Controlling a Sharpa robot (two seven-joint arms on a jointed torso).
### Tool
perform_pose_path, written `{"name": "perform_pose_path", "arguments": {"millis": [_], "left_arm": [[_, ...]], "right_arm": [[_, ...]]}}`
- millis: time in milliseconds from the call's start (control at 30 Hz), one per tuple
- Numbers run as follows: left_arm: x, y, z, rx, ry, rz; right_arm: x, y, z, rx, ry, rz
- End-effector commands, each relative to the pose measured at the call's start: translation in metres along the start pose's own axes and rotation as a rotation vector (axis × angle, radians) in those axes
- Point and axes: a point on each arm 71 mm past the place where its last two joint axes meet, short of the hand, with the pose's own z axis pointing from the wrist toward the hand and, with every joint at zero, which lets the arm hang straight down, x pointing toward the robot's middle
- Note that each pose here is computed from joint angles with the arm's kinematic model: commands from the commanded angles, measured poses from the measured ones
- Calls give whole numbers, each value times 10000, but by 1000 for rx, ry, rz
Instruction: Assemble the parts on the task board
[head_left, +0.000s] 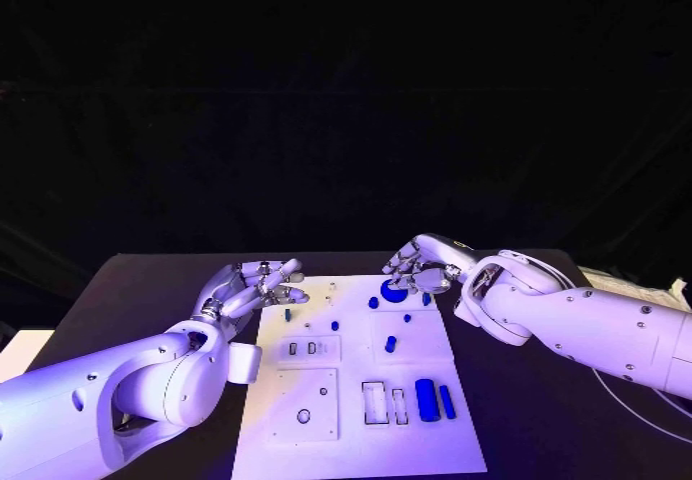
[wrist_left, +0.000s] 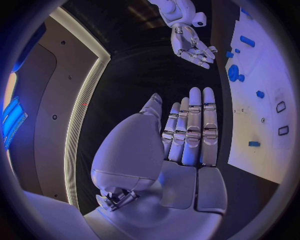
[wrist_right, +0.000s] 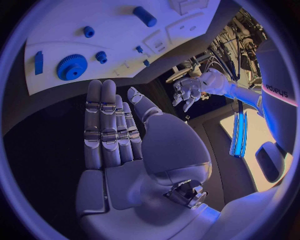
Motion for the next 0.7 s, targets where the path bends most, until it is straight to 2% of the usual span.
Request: {"name": "perform_pose_path", "arguments": {"millis": [33,167,433,700], "left_arm": [[85,-33,-31,1,47,-27],[144,-57,-75,0,69,-39],[198,-123,-182,-4,93,-52],[221,-180,-197,2,103,-54]], "right_arm": [[29,17,39,44,79,-206],[27,73,82,41,102,-264],[31,161,144,29,127,-335],[39,199,175,24,142,-365]]}}
